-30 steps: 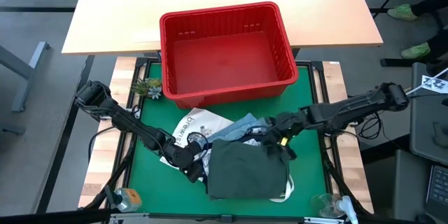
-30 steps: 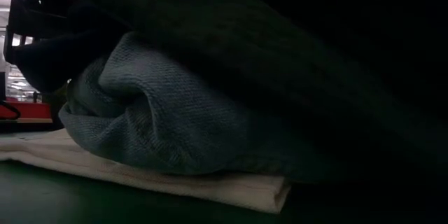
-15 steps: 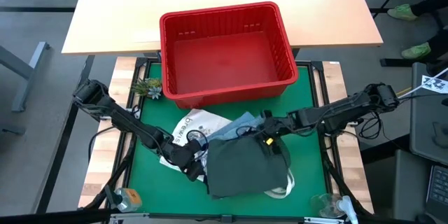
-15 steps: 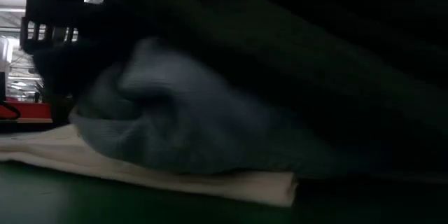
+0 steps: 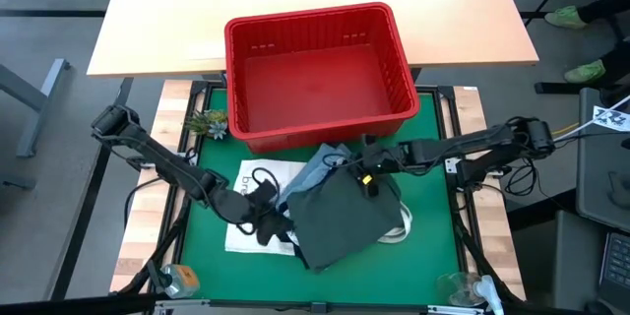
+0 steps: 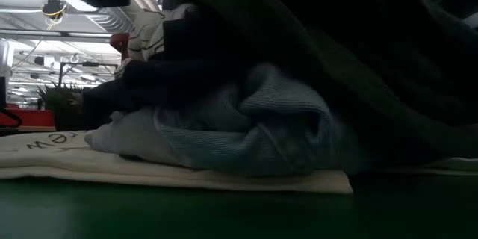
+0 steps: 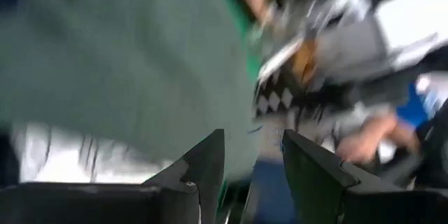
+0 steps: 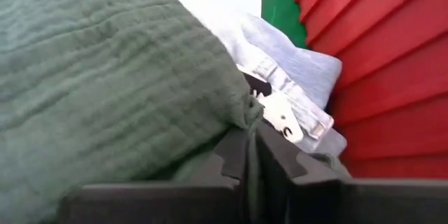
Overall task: Fold laundry
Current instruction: Put the clothes into the red bin
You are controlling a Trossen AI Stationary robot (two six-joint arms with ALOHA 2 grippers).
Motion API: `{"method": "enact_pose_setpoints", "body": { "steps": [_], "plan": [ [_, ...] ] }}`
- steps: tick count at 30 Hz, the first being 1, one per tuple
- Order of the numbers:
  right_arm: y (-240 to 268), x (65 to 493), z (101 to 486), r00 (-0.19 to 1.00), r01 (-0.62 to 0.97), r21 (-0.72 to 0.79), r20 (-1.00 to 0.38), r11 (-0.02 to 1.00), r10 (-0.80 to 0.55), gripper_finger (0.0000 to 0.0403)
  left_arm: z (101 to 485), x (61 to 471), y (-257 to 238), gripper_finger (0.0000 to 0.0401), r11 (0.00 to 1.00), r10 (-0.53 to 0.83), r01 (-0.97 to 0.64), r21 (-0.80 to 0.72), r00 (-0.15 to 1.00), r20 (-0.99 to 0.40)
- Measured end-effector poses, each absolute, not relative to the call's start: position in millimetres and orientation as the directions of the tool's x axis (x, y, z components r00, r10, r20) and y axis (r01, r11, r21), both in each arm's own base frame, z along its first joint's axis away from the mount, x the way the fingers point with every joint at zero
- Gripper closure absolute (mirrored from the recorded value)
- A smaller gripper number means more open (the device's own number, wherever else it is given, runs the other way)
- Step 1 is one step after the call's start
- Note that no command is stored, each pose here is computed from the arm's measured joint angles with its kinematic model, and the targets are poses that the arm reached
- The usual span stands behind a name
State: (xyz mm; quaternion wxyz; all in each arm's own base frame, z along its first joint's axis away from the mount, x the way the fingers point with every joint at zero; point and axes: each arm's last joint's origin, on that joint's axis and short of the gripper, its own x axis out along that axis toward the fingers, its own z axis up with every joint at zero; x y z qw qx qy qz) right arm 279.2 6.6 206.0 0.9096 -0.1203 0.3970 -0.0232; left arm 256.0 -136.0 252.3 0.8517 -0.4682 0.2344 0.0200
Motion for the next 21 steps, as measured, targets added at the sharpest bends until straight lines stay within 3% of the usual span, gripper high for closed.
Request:
{"method": "enact_pose_setpoints", "body": {
  "steps": [4,9,21],
  "plan": [
    [6.2,283.9,202.0,0.691,-0.051,-0.235,-0.711,0.971,-0.135,0.0373,259.6,263.0,-132.0,0.0264,0.567,-0.071,-0.225,-0.792,0.945,-0.319],
    [6.8,291.0,199.3,0.719,-0.059,-0.239,-0.684,0.969,-0.125,0.0386,252.7,267.4,-131.5,0.0264,0.601,0.006,-0.266,-0.754,0.945,-0.328],
    [-6.1,316.7,194.1,0.793,0.175,-0.345,-0.506,0.922,-0.34,0.0384,198.6,287.1,-145.7,0.0264,0.655,-0.038,-0.346,-0.672,0.873,-0.487]
  ]
}}
